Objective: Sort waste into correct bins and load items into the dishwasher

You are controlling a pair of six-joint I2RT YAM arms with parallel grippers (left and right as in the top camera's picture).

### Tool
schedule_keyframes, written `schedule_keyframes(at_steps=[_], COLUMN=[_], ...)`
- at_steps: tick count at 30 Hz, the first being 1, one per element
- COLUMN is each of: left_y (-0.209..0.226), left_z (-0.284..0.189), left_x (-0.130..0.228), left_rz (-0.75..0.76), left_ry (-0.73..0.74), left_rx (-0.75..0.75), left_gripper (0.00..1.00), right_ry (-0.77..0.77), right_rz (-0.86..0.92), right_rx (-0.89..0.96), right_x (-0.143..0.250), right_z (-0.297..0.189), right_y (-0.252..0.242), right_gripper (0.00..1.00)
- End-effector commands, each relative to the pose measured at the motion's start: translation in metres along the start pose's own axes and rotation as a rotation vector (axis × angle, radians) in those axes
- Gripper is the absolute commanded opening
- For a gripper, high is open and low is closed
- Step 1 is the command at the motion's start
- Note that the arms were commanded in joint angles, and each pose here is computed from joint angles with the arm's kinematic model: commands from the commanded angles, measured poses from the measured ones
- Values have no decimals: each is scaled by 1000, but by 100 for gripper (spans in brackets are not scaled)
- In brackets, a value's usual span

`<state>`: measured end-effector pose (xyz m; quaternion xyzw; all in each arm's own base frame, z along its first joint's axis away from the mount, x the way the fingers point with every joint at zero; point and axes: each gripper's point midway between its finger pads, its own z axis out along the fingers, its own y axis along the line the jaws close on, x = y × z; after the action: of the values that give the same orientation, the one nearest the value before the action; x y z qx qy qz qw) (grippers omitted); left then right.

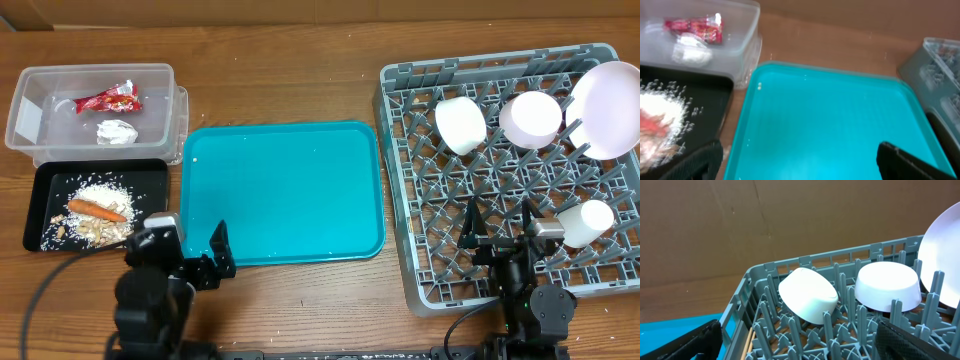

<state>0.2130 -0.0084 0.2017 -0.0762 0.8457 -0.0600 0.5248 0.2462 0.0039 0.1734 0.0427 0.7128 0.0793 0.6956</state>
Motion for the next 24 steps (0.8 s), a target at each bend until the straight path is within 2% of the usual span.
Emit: schedule_keyframes(at_steps=[1, 5, 8, 10, 24], left_y=[2, 3, 6, 10, 8], left_z=[22, 35, 42, 51, 49], left_x=[12, 7, 10, 28, 25], left_rz=[46, 117, 135, 135, 136], left_ry=[-148, -337, -414, -366, -381], left_rx=[45, 57, 53, 45, 53], left_gripper=[100, 100, 100, 100, 100], right_ry=[4, 4, 5, 5, 5], right_rz=[4, 4, 4, 4, 4], right_rx=[-9, -9, -9, -9, -9], right_x=[3, 3, 4, 4, 4], right_z=[1, 1, 1, 1, 1], right_y=[1, 1, 1, 1, 1], right_gripper=[100, 100, 100, 100, 100])
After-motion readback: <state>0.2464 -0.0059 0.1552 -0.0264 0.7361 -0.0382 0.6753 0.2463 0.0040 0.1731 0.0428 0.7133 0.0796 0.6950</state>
